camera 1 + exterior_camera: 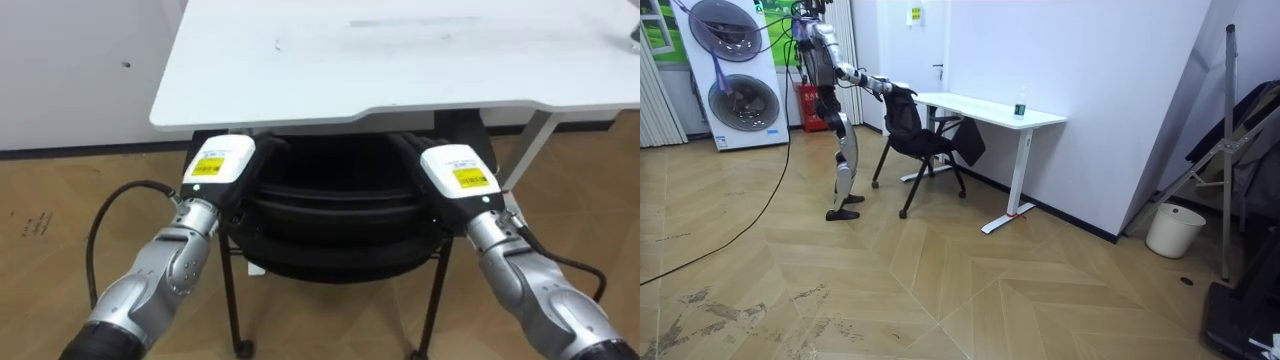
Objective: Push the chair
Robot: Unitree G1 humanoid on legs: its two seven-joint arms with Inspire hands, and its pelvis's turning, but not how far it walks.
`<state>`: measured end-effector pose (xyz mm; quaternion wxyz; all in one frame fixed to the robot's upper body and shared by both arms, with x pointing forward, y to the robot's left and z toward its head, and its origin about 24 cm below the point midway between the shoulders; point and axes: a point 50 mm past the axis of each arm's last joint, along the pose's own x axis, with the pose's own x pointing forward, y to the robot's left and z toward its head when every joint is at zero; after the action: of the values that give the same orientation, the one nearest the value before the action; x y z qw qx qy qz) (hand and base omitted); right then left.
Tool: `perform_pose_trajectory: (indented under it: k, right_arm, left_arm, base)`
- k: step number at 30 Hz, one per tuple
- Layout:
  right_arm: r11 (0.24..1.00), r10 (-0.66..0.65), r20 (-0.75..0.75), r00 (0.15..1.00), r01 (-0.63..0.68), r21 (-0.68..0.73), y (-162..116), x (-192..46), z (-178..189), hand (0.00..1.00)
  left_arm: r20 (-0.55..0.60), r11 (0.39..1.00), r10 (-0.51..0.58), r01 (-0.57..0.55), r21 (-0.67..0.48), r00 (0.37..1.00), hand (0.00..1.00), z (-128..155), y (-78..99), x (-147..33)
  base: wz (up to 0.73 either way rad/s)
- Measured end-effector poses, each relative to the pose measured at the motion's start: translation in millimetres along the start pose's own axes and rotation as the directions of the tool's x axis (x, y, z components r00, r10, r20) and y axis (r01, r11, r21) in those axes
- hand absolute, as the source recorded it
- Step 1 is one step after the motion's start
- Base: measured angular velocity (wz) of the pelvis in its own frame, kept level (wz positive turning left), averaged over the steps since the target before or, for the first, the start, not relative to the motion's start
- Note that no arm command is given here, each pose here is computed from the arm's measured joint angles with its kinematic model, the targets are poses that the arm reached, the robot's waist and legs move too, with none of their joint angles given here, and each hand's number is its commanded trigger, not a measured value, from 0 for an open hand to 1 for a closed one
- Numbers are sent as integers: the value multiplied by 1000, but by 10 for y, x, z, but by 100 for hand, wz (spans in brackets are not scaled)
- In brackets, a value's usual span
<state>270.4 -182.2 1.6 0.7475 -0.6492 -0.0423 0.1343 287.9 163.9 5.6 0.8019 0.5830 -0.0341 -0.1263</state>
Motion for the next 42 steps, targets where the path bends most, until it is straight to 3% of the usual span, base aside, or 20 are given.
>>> perform_pose_trajectory:
  k: [9,15,21,27,30,35,42]
  right_arm:
    - [999,-17,-8,1000,17,39,-4,28,77,0]
    - [997,-20,25,999,18,72,-118,75,189,0]
    - [994,-37,3,999,36,106,-193,36,159,0]
    - [970,-184,-52,982,190,155,-536,17,0,0]
    - [927,-296,-124,947,316,202,-756,-114,-204,0]
    - [816,-526,-255,812,566,119,-1117,-489,-549,0]
    - [668,-685,-360,634,743,37,-1379,-804,-873,0]
  left_arm:
    - [-46,1000,-10,10,2,999,0,-51,54,11]
    - [-105,999,28,-29,-13,994,0,-155,194,-17]
    - [-133,997,65,-69,-29,989,0,-175,266,-60]
    - [-100,993,113,-117,-30,989,0,-104,360,-89]
    - [-127,989,139,-145,-39,982,0,-188,399,-175]
    - [-113,981,191,-194,-10,975,0,-303,527,-380]
    - [-142,979,205,-205,20,968,0,-510,588,-564]
  base:
    - [-42]
    - [-72]
    - [-7]
    - [-2]
    - [-3]
    - [-4]
    - [-7]
